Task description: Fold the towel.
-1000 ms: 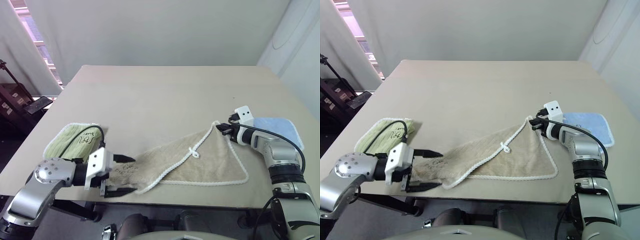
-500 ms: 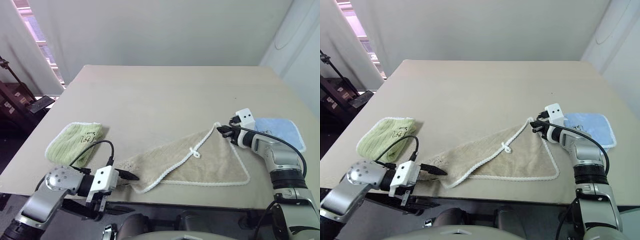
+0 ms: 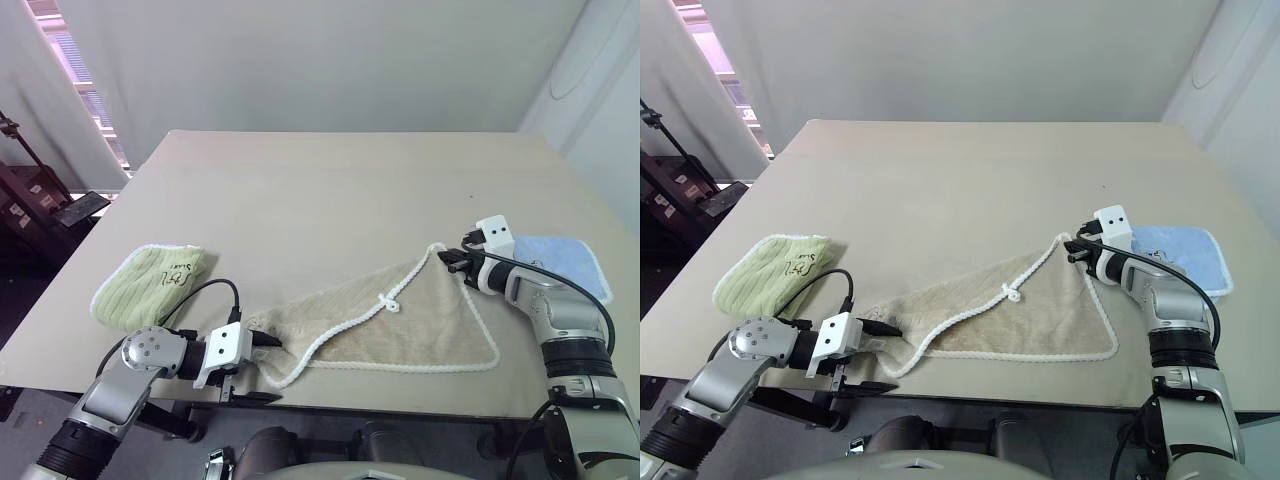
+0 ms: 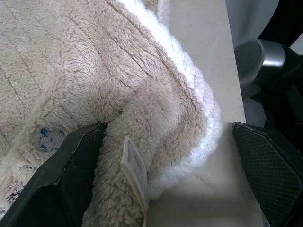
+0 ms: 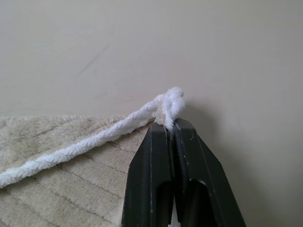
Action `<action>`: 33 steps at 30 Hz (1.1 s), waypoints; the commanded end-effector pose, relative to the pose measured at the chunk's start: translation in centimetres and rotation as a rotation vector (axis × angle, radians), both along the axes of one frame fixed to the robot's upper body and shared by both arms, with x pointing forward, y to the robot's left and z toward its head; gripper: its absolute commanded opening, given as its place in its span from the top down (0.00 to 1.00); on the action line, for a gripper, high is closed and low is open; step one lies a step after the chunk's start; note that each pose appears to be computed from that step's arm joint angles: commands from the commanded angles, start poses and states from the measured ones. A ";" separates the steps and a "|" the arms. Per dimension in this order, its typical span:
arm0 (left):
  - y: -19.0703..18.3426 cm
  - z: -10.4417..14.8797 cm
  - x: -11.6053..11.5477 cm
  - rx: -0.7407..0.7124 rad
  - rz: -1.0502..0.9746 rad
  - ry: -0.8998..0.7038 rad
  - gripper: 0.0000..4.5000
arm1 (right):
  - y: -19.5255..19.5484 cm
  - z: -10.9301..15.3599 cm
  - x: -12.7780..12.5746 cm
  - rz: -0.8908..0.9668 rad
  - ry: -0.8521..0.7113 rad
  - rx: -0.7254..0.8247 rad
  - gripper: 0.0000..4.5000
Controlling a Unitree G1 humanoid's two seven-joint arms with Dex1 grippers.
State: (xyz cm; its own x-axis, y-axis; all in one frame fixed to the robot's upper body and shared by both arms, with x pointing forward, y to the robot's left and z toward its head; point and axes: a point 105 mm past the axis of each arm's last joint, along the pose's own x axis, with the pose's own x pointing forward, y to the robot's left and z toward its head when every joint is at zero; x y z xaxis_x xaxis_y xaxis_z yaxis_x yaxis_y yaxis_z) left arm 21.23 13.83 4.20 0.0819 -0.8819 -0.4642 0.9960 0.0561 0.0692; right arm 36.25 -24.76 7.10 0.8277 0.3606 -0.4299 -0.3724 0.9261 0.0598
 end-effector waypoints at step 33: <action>0.4 -0.3 -2.1 0.122 -0.178 -0.049 0.59 | -0.5 1.5 0.0 -0.018 -0.060 -0.006 1.00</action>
State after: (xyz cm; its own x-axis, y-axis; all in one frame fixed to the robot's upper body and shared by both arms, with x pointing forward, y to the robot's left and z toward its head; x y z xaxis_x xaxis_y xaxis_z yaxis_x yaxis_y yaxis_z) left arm 19.15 14.29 4.25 -0.0475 -0.8297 -0.5561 0.9908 -0.1096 0.0789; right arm 35.79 -25.15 6.55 0.8304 0.3412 -0.4405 -0.3534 0.9337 0.0570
